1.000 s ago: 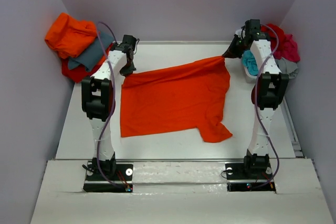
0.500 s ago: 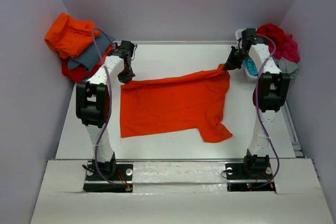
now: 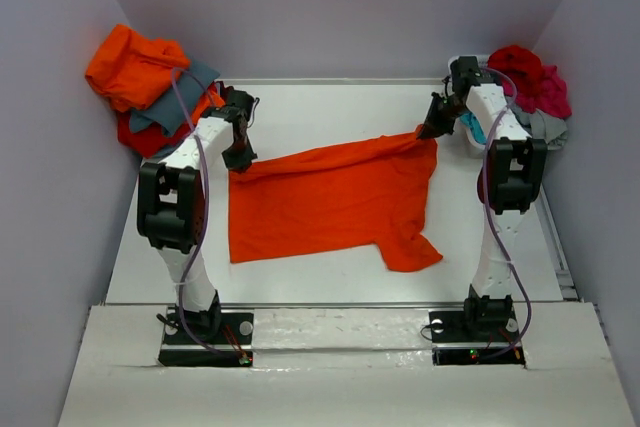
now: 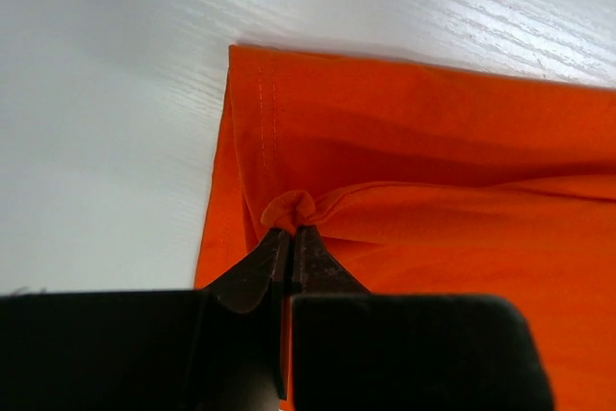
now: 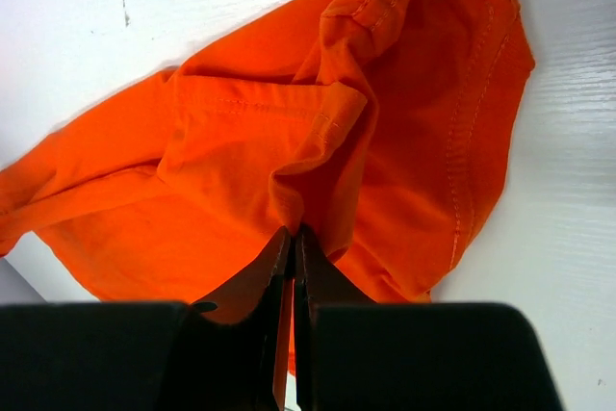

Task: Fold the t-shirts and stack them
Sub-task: Fold the tshirt

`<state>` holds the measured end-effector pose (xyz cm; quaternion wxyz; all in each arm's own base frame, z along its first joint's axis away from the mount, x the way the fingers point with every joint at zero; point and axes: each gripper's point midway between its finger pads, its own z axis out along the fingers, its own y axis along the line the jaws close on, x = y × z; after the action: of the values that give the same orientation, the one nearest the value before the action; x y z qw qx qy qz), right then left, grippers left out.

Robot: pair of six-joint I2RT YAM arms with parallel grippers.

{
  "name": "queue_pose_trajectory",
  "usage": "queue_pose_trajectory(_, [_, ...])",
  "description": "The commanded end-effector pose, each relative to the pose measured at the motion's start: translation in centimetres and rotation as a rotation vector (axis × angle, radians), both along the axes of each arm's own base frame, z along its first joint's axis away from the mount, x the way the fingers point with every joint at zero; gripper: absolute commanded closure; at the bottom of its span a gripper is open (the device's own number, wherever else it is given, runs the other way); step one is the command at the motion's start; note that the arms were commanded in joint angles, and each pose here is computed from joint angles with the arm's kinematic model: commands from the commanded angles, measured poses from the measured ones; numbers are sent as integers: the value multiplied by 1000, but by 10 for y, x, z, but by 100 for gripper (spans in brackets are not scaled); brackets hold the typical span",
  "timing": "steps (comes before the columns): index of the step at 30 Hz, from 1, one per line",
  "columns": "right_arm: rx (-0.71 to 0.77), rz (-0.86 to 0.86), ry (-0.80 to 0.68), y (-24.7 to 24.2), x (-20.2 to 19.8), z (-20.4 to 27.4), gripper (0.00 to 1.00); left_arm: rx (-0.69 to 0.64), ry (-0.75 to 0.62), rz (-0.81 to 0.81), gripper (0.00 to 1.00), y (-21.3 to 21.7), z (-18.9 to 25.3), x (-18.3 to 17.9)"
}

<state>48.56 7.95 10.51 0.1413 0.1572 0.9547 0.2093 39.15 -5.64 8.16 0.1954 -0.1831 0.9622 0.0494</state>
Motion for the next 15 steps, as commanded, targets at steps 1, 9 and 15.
queue_pose_trajectory(1, [-23, 29, 30, 2, -10, -5, 93, -50, -49, 14, 91, -4, 19, -6])
queue_pose_trajectory(9, [-50, 43, 119, 1, -36, -21, 90, -98, -28, 16, 73, -11, 14, -18])
queue_pose_trajectory(15, [-67, 40, 139, -2, -42, -23, 70, -132, -9, 0, 48, -21, 10, -35])
